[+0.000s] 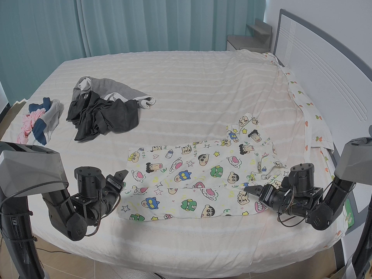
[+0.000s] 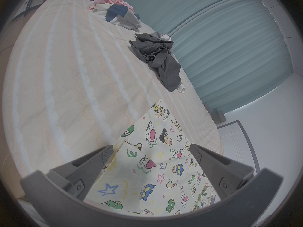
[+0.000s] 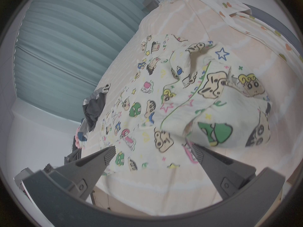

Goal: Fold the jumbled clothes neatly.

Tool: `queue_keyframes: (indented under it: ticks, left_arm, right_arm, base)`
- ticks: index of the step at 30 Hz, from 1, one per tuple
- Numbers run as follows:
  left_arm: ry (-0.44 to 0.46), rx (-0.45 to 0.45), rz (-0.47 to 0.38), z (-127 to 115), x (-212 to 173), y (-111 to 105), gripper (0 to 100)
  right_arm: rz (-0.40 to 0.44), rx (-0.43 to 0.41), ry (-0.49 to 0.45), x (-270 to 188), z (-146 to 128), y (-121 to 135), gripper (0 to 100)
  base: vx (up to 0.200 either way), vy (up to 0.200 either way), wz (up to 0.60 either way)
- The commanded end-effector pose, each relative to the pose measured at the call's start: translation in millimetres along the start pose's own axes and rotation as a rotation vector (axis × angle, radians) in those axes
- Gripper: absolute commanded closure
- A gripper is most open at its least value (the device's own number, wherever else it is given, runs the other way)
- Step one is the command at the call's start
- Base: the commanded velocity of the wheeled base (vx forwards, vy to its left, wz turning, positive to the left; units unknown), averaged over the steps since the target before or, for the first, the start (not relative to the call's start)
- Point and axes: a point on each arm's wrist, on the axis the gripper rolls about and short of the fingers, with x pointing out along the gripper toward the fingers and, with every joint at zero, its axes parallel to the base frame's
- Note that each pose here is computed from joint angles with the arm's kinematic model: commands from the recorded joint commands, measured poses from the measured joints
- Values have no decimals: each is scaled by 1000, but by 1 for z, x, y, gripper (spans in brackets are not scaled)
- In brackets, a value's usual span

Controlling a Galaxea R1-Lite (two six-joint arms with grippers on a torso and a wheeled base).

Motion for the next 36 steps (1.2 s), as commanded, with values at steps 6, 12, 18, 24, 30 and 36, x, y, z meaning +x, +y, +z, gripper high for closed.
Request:
queue_keyframes:
  ticks: [6, 12, 18, 24, 30, 36]
  left_arm:
    - [0, 0, 3, 0, 0, 1, 0]
    - [0, 0, 3, 0, 0, 1, 0]
    - [1, 0, 4, 0, 0, 1, 0]
    - [1, 1, 4, -1, 0, 1, 0]
    - [2, 1, 7, -1, -1, 1, 0]
    - [2, 1, 7, -1, -1, 2, 0]
  right_arm:
    - [-74, 40, -43, 23, 12, -24, 0]
    - [-84, 51, -51, 24, 15, -29, 0]
    - [-19, 56, -64, 3, 15, -5, 0]
    - [44, 94, -53, -8, 8, 16, 0]
    - [34, 153, -44, -4, 7, 13, 0]
    - [-8, 220, -28, 9, 4, 1, 0]
  base:
    - [0, 0, 0]
    - [0, 0, 0]
    - [0, 0, 0]
    - [0, 0, 0]
    - [0, 0, 0]
    - [0, 0, 0]
